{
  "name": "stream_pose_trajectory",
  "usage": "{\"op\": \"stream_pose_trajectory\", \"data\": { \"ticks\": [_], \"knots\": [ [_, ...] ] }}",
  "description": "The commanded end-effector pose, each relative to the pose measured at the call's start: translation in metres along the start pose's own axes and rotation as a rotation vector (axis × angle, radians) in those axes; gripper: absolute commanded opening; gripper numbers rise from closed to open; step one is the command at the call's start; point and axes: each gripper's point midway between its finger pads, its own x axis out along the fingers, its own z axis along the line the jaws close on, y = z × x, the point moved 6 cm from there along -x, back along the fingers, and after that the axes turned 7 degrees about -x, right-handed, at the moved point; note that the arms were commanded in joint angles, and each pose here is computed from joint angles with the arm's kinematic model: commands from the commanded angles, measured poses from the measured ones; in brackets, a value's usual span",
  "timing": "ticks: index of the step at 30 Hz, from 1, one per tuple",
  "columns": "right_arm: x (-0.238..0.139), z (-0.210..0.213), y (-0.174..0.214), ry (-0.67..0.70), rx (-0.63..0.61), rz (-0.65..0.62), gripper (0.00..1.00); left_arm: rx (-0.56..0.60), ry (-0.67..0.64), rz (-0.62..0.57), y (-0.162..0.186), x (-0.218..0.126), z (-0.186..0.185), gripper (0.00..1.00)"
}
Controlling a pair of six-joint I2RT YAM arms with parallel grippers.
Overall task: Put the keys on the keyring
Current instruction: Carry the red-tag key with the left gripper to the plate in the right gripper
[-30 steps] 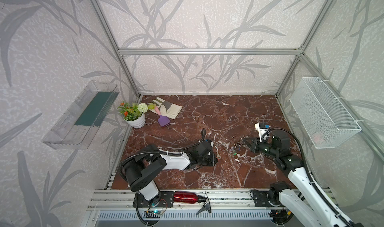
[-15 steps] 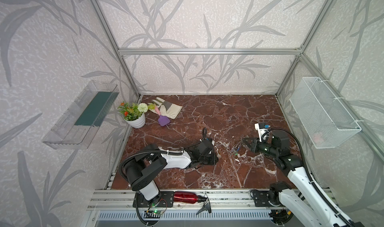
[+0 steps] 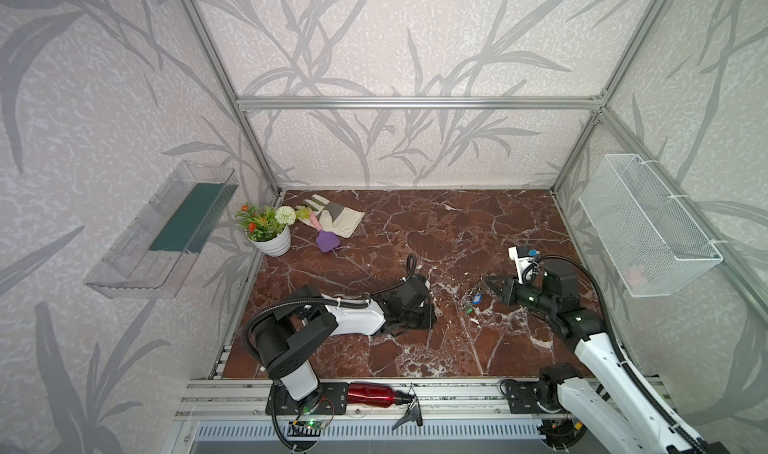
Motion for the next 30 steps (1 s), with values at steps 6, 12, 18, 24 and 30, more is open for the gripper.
{"op": "stream_pose_trajectory", "data": {
  "ticks": [6, 12, 18, 24, 30],
  "knots": [
    [0.000, 0.012, -0.013, -0.090, -0.074, -0.091, 0.00, 0.073, -0.029, 0.005, -0.012, -0.027, -0.010, 0.00],
    [0.011, 0.023, -0.015, -0.126, -0.200, -0.184, 0.00, 0.260, -0.053, 0.121, -0.019, -0.082, -0.015, 0.00],
    [0.032, 0.048, -0.026, -0.189, -0.355, -0.251, 0.00, 0.467, -0.071, 0.077, -0.029, -0.142, -0.023, 0.00],
    [0.060, 0.080, -0.028, -0.327, -0.534, -0.247, 0.00, 0.685, -0.044, 0.006, -0.034, -0.182, -0.038, 0.00],
    [0.076, 0.115, -0.003, -0.456, -0.749, -0.214, 0.00, 0.771, 0.012, 0.069, -0.035, -0.186, -0.048, 0.00]
  ]
}}
